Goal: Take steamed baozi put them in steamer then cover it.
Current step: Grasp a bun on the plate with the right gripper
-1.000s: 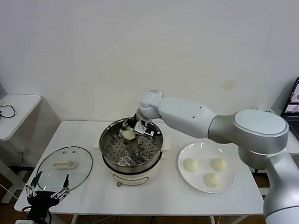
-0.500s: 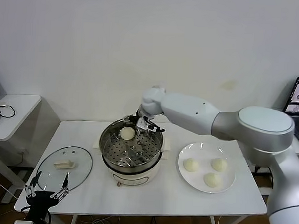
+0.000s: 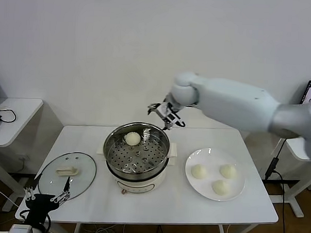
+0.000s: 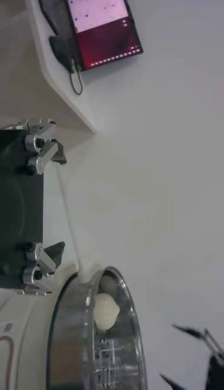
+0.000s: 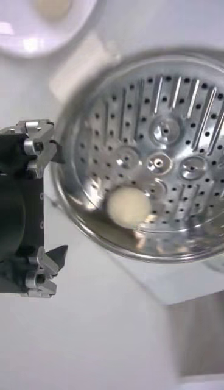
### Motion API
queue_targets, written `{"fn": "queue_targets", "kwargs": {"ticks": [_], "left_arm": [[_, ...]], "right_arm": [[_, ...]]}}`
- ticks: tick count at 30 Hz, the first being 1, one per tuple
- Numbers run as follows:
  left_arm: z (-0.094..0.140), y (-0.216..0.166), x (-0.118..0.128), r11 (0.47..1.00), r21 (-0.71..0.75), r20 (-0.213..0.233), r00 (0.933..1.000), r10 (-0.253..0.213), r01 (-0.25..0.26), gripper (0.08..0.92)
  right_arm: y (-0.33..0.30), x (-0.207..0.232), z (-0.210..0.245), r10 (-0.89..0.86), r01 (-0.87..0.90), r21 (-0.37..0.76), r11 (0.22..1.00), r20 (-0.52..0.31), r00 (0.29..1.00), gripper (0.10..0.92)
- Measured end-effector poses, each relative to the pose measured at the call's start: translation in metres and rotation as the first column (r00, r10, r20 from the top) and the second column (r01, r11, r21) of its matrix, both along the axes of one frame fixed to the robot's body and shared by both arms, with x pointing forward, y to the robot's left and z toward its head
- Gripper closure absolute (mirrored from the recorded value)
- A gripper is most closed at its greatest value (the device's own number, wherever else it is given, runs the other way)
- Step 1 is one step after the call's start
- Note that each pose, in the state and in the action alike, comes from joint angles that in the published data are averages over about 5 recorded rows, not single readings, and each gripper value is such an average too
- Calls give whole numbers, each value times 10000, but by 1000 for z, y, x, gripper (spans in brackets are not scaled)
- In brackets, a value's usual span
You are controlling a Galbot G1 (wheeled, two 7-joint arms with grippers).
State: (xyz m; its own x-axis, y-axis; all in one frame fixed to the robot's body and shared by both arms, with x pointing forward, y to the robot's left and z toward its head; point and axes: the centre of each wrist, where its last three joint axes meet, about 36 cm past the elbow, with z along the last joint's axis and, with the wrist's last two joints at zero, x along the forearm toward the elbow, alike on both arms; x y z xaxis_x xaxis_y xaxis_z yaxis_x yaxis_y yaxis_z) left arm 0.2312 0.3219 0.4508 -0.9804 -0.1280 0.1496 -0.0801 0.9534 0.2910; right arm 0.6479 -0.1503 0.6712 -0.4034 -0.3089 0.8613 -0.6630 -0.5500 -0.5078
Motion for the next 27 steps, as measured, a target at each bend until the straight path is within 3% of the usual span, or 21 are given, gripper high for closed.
{"fn": "queue_targets", "kwargs": {"ticks": [13, 27], "left_arm": [[-1, 2, 6, 10000, 46, -51, 10000, -78, 78, 177], [0, 1, 3, 10000, 57, -158, 9999, -38, 39, 177]], "right_arm": [[-129, -61, -64, -2732, 2731, -196, 9618, -1318, 9529, 200], [-158, -79, -140, -3662, 3617, -594, 9304, -1947, 9099, 199]]}}
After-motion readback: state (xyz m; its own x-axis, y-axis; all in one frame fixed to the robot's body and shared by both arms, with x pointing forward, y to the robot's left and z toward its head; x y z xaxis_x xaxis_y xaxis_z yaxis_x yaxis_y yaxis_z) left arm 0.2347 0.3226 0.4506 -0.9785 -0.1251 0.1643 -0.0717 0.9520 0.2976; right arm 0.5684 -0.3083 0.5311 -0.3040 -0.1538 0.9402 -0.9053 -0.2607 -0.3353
